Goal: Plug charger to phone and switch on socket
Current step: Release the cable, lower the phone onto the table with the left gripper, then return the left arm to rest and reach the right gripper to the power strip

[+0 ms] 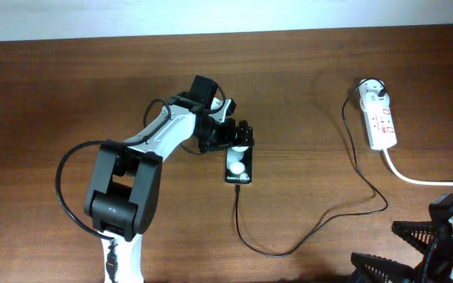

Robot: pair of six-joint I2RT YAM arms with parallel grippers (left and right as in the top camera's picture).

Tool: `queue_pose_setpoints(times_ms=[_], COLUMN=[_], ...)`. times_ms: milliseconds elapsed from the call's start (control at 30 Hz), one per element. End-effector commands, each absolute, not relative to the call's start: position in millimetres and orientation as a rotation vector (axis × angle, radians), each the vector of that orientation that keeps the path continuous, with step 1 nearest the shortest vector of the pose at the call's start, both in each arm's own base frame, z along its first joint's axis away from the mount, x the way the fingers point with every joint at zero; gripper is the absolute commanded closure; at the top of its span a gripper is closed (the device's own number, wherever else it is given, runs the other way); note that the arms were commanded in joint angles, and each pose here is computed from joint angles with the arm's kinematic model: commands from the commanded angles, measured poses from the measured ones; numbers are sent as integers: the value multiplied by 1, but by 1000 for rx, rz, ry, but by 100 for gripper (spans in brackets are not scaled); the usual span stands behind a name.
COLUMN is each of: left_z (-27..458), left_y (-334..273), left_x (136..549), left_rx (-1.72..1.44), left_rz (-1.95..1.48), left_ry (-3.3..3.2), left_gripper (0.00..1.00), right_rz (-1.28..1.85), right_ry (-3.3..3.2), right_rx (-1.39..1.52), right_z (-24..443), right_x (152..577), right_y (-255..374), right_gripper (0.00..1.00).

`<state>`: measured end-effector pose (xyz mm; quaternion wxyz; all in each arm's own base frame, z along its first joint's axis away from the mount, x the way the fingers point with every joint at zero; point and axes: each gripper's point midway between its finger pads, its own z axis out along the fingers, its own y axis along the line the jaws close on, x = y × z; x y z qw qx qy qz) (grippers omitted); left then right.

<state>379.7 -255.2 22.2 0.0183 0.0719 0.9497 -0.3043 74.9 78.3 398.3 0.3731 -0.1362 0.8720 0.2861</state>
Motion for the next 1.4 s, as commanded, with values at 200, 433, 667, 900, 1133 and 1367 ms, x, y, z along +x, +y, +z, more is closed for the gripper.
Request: queue_pose_setpoints(times_ms=[200,433,667,900,1133,1367], left_z=[118,295,330,275,278,287], left_y=[-129,-75,2,21,41,43], left_x=[389,307,153,93,78,35], left_rx=[-9,-77,-233,-227,-480,-471], left_rz=[-294,-203,-109,7,96,24], left_ry=[2832,2415,2075,2318,2226,1980], left_gripper=[1,1,1,1,1,1], right_rz=[726,726,726,726,726,726], right_ry=[2229,2229,2229,2229,2229,2229], right_rx=[-339,-339,-339,-339,-339,-339], right_z=[399,399,399,399,399,399], right_x=[77,77,77,77,77,77], right_y=[78,78,78,78,78,78], right_gripper=[1,1,1,1,1,1])
